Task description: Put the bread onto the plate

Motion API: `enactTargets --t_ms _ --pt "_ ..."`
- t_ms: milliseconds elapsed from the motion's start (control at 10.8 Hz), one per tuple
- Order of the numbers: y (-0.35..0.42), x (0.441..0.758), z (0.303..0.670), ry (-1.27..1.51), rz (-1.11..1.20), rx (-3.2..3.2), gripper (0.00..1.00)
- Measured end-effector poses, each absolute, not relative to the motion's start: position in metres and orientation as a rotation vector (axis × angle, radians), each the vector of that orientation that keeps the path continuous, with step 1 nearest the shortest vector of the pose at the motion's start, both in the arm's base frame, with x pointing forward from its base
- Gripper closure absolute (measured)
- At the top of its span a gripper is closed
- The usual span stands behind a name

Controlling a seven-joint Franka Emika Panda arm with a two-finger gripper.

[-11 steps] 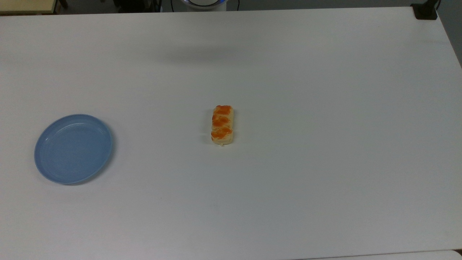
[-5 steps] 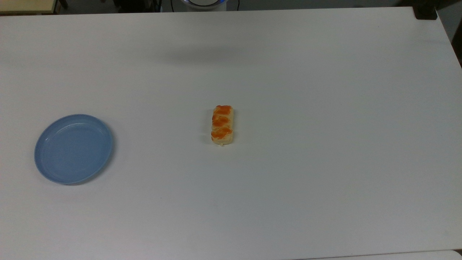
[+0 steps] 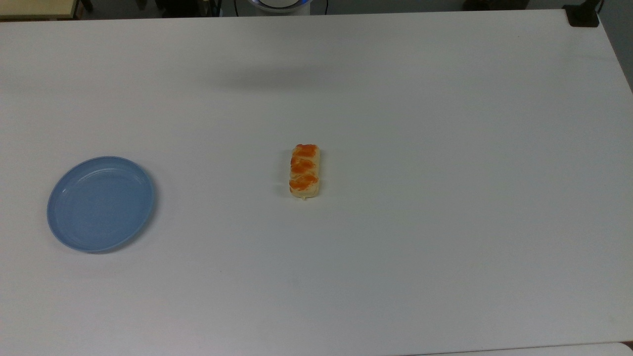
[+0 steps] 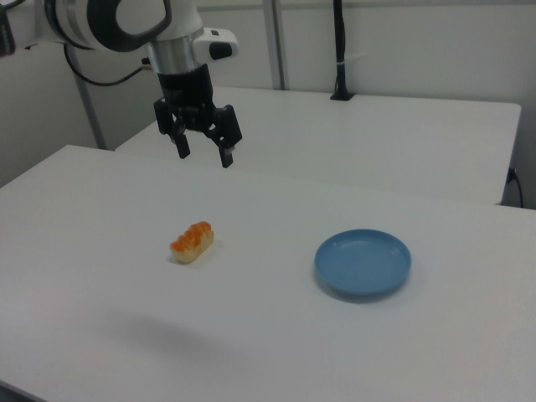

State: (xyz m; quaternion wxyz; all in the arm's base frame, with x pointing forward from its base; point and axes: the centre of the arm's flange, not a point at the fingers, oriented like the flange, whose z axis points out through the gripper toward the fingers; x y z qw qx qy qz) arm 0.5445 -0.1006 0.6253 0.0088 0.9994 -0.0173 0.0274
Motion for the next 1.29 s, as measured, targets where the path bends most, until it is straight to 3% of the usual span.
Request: enactTargets --t_ms 461,830,1291 --pt "-0.077 0.584 0.569 0.152 0.092 3.145 0.0" --pt "-0.003 0.616 0.498 0.03 0.111 3.169 0.0" --pt "0.067 0.626 0.417 -0.092 0.196 3.178 0.0"
